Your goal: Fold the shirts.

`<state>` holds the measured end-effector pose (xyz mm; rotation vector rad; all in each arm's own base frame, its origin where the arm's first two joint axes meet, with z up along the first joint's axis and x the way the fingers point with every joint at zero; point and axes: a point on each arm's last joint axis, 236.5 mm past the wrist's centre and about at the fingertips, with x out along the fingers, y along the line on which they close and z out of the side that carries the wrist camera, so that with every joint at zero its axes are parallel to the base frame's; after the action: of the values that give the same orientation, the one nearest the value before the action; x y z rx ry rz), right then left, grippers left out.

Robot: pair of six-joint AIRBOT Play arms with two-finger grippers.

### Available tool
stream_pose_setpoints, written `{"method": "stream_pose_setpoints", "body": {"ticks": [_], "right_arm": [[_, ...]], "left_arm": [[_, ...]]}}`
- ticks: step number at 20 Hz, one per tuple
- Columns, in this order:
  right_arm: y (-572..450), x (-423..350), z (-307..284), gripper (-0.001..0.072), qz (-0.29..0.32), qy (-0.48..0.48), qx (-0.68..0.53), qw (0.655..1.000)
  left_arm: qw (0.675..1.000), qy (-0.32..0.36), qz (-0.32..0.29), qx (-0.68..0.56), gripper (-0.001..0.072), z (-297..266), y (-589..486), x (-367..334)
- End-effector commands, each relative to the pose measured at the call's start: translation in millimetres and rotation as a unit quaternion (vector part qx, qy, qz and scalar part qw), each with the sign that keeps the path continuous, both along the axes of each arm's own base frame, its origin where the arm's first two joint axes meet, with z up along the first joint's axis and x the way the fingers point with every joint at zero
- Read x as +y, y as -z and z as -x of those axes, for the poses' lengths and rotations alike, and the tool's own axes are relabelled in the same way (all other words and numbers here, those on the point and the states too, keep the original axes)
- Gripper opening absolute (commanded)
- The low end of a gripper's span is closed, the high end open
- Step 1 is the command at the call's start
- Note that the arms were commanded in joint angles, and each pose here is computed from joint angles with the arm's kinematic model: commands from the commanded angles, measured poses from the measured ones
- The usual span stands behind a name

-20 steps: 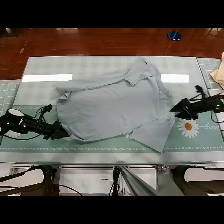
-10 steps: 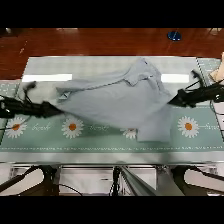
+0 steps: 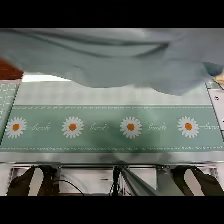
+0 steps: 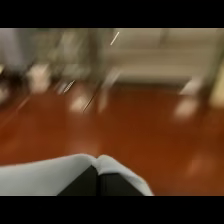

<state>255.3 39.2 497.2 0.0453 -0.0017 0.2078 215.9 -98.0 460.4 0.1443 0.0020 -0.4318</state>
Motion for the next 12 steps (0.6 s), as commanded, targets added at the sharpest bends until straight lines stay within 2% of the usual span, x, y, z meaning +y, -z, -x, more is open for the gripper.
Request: {"method": "stream_pose_setpoints", "body": {"ticks": [1, 3, 6, 9, 12], "right_arm": [[-89, -8, 118, 0.0023, 0.026, 0.118, -0.140, 0.983], [-90, -3, 142, 0.0023, 0.031, 0.129, -0.135, 0.982], [-38, -13, 141, 0.0023, 0.046, 0.150, -0.024, 0.987], [16, -25, 127, 0.0023, 0.048, 0.154, 0.101, 0.982], [82, -22, 87, 0.0023, 0.040, 0.094, 0.248, 0.963]], "left_arm": [[0.974, -0.143, -0.060, -0.168, 0.0024, 99, -81, -5], [0.966, -0.186, -0.059, -0.170, 0.0024, 125, -84, 0], [0.974, -0.201, -0.060, -0.089, 0.0022, 137, -50, 6], [0.977, -0.189, -0.072, 0.066, 0.0022, 119, 18, 19], [0.964, -0.145, -0.038, 0.219, 0.0023, 72, 93, 34]]}}
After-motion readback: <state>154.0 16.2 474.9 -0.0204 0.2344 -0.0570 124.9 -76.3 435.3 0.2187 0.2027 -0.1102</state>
